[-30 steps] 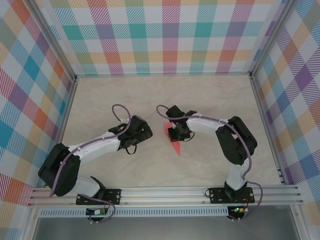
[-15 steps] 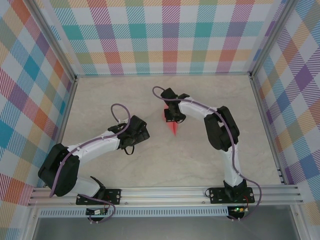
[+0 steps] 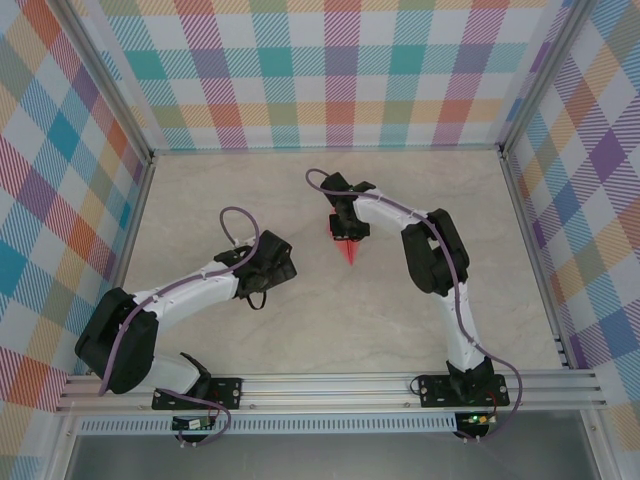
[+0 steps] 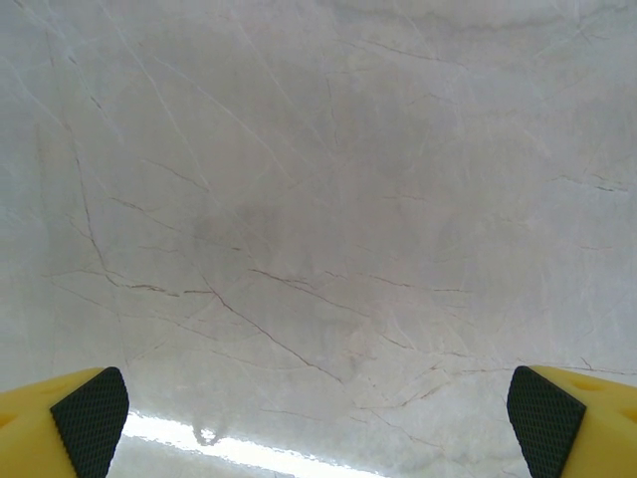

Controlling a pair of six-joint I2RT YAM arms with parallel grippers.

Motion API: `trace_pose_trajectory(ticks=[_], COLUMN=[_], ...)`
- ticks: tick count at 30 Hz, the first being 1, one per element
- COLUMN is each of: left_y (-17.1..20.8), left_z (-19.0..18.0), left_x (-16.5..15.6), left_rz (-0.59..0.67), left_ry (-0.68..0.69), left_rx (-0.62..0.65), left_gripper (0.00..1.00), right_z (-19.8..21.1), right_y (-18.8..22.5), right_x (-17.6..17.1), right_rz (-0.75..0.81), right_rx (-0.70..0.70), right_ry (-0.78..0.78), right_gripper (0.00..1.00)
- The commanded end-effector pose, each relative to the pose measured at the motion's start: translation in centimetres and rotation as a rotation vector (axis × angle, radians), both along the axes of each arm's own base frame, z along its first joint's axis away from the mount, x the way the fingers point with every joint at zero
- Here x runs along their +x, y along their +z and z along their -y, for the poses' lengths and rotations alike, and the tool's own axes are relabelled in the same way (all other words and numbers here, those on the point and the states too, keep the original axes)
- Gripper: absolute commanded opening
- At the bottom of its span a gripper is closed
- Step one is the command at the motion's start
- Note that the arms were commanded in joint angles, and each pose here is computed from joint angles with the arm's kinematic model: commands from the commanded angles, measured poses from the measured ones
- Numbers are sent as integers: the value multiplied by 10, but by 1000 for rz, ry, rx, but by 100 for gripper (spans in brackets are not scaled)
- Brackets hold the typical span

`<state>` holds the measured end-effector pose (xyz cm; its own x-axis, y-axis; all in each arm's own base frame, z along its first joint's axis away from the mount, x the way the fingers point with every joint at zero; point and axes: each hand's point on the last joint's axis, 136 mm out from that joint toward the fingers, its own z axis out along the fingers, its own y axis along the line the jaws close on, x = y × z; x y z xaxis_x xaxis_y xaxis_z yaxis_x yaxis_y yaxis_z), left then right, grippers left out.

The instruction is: Fold a paper plane with a square sheet of paper (pick it up from the middle)

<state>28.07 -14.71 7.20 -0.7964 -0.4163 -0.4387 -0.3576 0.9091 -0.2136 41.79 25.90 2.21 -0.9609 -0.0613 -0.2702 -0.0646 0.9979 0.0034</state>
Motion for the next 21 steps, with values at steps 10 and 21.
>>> trace_pose_trajectory(ticks=[10, 21], left_y=[92, 128], left_z=[-66, -178], left_x=[39, 51], left_rz=[163, 345], left_ry=[133, 318], left_rx=[243, 507], left_gripper=[100, 100], right_z=[21, 184], right_y=[143, 186], right_x=[7, -7], right_rz=[240, 543], right_rx=[82, -74], right_ry=[-87, -337], right_gripper=[68, 100])
